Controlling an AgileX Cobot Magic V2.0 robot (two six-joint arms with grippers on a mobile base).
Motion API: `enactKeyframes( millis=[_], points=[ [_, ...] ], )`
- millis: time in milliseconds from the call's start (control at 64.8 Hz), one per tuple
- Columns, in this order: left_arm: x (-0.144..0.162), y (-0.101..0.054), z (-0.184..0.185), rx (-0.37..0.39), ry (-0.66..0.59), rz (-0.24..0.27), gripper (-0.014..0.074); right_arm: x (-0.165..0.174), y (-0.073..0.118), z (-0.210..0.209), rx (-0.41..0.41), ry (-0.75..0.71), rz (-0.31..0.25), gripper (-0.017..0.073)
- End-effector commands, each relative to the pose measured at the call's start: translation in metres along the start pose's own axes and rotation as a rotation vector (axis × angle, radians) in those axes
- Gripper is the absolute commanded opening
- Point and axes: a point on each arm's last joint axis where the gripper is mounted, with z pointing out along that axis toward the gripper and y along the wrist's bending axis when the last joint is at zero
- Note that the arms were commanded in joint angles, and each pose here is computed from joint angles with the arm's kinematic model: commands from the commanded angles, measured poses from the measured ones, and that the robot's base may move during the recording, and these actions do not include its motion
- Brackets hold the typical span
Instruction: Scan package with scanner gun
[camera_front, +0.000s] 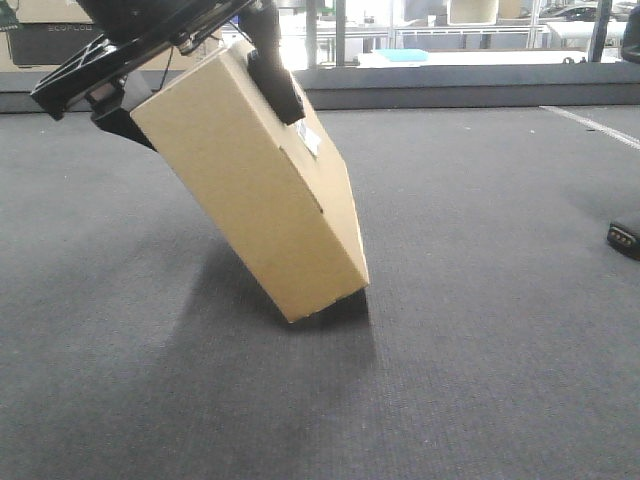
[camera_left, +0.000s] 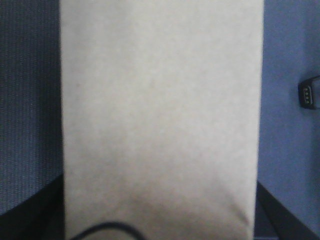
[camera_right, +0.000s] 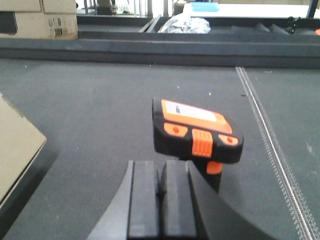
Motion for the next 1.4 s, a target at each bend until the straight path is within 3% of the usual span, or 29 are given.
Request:
enactKeyframes(
  millis=[0,123,278,818,957,1034,1111,1389],
  points=[
    [-0.001,-0.005,-0.004,0.021,-0.021,-0.001,-0.0111,-0.007,0.000,0.001,0.006,-0.049,-0.005,-0.0162],
    [-0.001,-0.005,-0.004,0.021,-0.021,-0.001,-0.0111,0.000,-0.001,0.005,0.010,-0.023,-0.006,-0.0162],
    [-0.001,-0.005,-0.004,0.022,-0.023,-0.001,-0.0111,0.039,-0.005,0.024,0.029,0.127,-0.003,-0.0162],
    [-0.001,-0.005,-0.004,0.022,-0.026,0.005,-0.0111,0.071,-0.016,0.074,0.105,0.036,-0.022,-0.0165],
    [-0.002,-0.004,-0.004,0.015,-0.030,0.013,-0.0111,0.081,-0.020,0.082,0.127,-0.021,0.041,-0.0165],
    [-0.002,-0.004,-0.004,0.015,-0.030,0.013,-0.0111,0.088,-0.021,0.082,0.136,-0.074,0.120,-0.0165],
    [-0.002,-0.004,-0.004,0.015,-0.030,0.013,-0.0111,0.094,-0.023,0.080,0.140,-0.104,0.160,-0.0165],
    [-0.003,-0.003,-0.004,0.006,-0.039,0.029,-0.0111,0.102,-0.025,0.090,0.148,-0.168,0.133,-0.0165]
  ],
)
